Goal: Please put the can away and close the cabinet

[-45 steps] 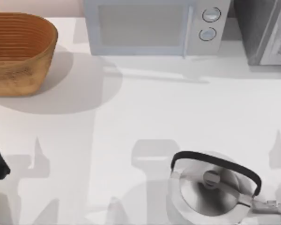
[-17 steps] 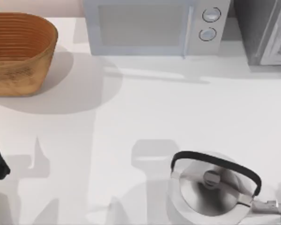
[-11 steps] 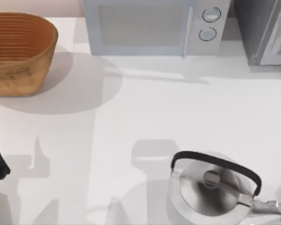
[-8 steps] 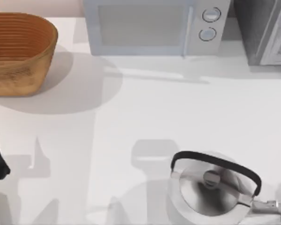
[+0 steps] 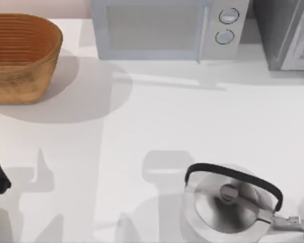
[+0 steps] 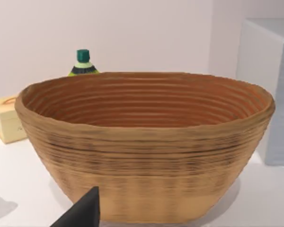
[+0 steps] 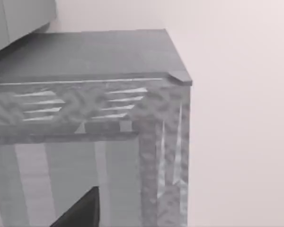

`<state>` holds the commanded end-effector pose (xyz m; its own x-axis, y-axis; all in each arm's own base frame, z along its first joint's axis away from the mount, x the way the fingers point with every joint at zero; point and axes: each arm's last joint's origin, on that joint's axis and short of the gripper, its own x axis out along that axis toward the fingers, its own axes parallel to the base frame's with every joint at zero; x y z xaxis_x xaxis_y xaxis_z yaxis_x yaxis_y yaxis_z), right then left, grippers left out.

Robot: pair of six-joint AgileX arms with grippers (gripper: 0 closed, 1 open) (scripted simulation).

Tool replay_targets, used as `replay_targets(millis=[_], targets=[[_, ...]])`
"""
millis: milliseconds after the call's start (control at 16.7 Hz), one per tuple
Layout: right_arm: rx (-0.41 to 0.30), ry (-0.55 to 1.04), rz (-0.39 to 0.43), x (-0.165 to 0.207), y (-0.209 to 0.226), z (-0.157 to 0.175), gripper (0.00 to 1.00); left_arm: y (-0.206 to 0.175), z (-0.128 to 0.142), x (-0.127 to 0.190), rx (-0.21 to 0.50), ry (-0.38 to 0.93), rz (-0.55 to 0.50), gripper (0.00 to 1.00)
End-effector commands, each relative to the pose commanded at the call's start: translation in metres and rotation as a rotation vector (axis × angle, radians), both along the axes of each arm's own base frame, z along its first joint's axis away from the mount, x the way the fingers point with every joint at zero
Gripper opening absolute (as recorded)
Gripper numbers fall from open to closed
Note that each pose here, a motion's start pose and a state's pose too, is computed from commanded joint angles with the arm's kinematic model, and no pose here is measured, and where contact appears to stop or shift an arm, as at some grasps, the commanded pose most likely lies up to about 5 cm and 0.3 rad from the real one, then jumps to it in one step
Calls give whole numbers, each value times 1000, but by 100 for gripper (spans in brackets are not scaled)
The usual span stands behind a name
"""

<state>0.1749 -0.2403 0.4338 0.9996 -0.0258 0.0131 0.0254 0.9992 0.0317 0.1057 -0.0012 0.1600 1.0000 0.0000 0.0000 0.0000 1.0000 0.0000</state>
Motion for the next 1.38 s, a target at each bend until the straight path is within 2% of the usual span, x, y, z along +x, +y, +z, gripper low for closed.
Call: replay_targets(millis=[240,420,960,1200,1380], targets=[[2,15,15,-12,23,51,100,0,0,0,0,0,0,100],[-23,18,28,-19,37,72,100,0,0,0,0,0,0,100],[-40,14,32,-13,44,78,100,0,0,0,0,0,0,100],[-62,-3,31,17,72,85,100,0,0,0,0,0,0,100],[-63,-20,31,49,116,89,100,0,0,0,0,0,0,100]])
